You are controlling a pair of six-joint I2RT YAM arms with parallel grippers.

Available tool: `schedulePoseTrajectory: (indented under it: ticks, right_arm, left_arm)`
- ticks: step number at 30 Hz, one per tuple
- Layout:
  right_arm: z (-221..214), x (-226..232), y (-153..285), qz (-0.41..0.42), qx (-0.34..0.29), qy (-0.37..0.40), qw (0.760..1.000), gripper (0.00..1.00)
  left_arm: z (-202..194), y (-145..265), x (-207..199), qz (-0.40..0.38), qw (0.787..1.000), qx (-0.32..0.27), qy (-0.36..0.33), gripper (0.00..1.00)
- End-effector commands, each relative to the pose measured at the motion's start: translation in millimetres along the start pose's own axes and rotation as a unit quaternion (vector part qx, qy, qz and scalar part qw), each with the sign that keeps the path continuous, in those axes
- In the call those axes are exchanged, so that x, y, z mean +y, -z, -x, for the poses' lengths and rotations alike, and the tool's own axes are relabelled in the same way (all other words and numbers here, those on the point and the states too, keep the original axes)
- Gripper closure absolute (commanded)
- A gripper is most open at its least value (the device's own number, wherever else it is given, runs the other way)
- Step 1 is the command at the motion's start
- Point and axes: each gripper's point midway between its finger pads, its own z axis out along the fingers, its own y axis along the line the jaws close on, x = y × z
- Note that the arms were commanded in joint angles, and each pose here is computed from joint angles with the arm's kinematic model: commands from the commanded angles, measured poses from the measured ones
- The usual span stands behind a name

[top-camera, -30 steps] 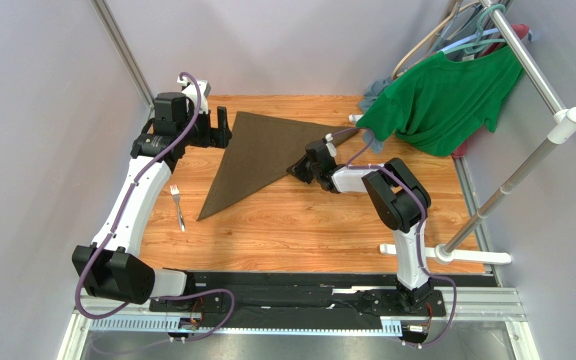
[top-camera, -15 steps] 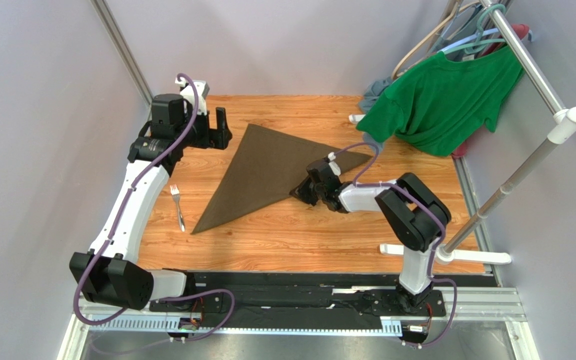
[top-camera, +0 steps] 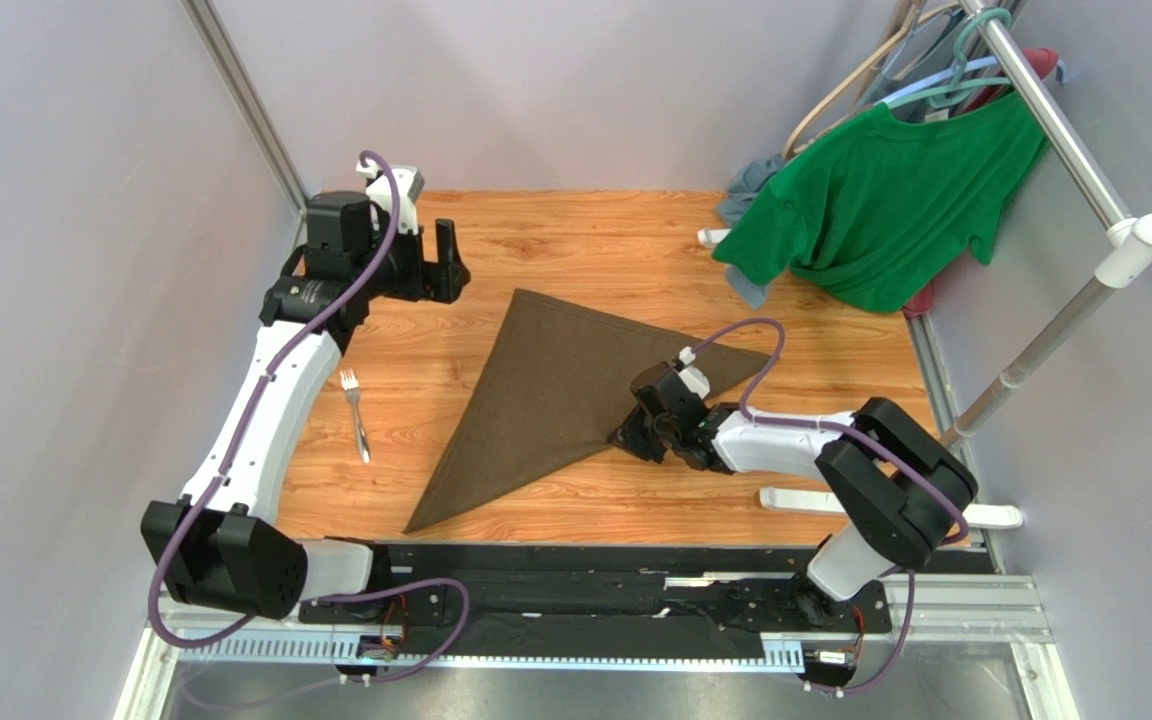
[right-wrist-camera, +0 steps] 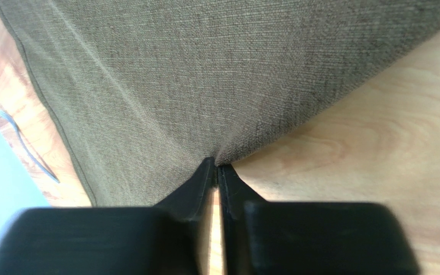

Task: Fold the napkin, place the utensils inside, and roll it up
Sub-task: Fold the napkin

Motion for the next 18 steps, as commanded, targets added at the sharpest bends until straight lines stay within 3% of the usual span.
schedulePoseTrajectory:
  ticks: [1, 4, 9, 10, 12, 14, 18]
  right_arm:
    - [12, 1, 14, -0.014, -0.027, 0.036, 0.999, 0.65]
    - [22, 17, 35, 0.018, -0.044, 0.083, 0.995, 0.47]
    - [56, 32, 81, 0.042, -0.121, 0.146, 0.981, 0.46]
    - [67, 29, 90, 0.033, -0.144, 0.152, 0.977, 0.46]
    - [81, 36, 113, 0.052, -0.175, 0.162, 0.97, 0.45]
    - [96, 38, 133, 0.063, -0.204, 0.156, 0.964, 0.44]
    - [112, 28, 152, 0.067, -0.238, 0.136, 0.959, 0.42]
  left_arm:
    - [-3, -22, -10, -0.045, 0.999, 0.004, 0.005, 0.07]
    - [-5, -48, -25, -0.077, 0.997, 0.015, -0.009, 0.12]
    - [-2, -99, -48, -0.124, 0.99, 0.046, -0.044, 0.24]
    - [-17, -121, -48, -0.136, 0.987, 0.073, -0.038, 0.25]
    - [-13, -139, -47, -0.142, 0.986, 0.078, -0.044, 0.34]
    - [-34, -168, -39, -0.139, 0.983, 0.112, -0.042, 0.43]
    - [-46, -202, -33, -0.142, 0.979, 0.143, -0.039, 0.45]
